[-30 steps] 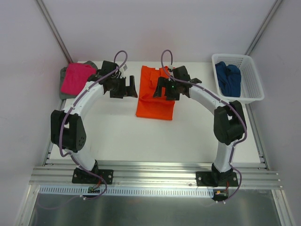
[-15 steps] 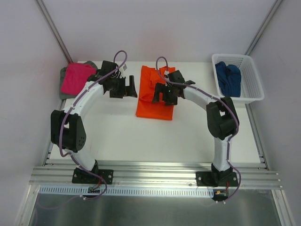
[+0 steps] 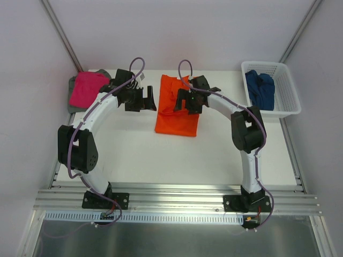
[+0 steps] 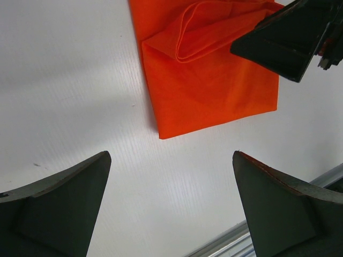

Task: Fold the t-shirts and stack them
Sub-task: Fold the tshirt

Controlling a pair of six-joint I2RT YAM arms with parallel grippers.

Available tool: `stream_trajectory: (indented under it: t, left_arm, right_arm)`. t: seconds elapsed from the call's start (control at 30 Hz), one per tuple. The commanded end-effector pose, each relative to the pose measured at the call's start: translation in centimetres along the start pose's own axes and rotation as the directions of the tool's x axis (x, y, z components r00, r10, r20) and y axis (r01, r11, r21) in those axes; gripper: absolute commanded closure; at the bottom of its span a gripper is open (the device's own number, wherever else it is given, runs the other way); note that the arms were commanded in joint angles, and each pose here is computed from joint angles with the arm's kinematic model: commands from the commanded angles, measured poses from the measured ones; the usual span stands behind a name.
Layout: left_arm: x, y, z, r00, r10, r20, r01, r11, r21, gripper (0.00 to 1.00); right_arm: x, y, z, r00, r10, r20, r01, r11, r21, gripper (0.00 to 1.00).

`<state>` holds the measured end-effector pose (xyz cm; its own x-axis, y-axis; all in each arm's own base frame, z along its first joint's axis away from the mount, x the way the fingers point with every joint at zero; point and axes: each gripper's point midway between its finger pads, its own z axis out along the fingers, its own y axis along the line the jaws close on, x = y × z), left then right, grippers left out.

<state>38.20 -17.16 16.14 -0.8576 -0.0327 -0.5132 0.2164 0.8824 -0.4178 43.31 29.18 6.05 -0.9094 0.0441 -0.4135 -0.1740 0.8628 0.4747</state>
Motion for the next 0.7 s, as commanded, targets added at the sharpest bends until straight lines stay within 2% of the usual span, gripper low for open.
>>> stream_trajectory:
  t: [0.0,0.17,0.3,0.47,0.67]
  left_arm:
    - [-0.8,-1.0,-0.5,1.000,0.000,0.027,0.000,0.999,0.032,0.01]
    - [-0.9,-1.1,-0.3,1.000,-0.001,0.023,0.000,0.999,0.042,0.01]
    - [-0.1,-2.3,0.2,1.000,-0.013,-0.022,0.015,0.993,0.117,0.01]
    - [0.4,-3.2,3.5,0.994,-0.030,-0.104,0.048,0.985,0.168,0.01]
    - [-1.9,-3.0,8.0,0.991,-0.024,-0.132,0.050,0.979,0.197,0.01]
  right_arm:
    - [-3.8,0.7,-1.1,0.995,-0.032,0.095,0.033,0.999,-0.008,0.03]
    - [-4.0,0.3,-0.6,0.995,-0.028,0.096,0.029,1.000,-0.006,0.03]
    - [-3.0,-0.1,0.2,0.997,-0.016,0.070,0.017,1.000,-0.004,0.03]
    - [-2.5,-0.2,0.4,0.998,-0.015,0.055,0.015,1.000,-0.007,0.03]
    - [-2.5,-0.8,-0.1,0.998,-0.019,0.059,0.019,1.000,0.003,0.03]
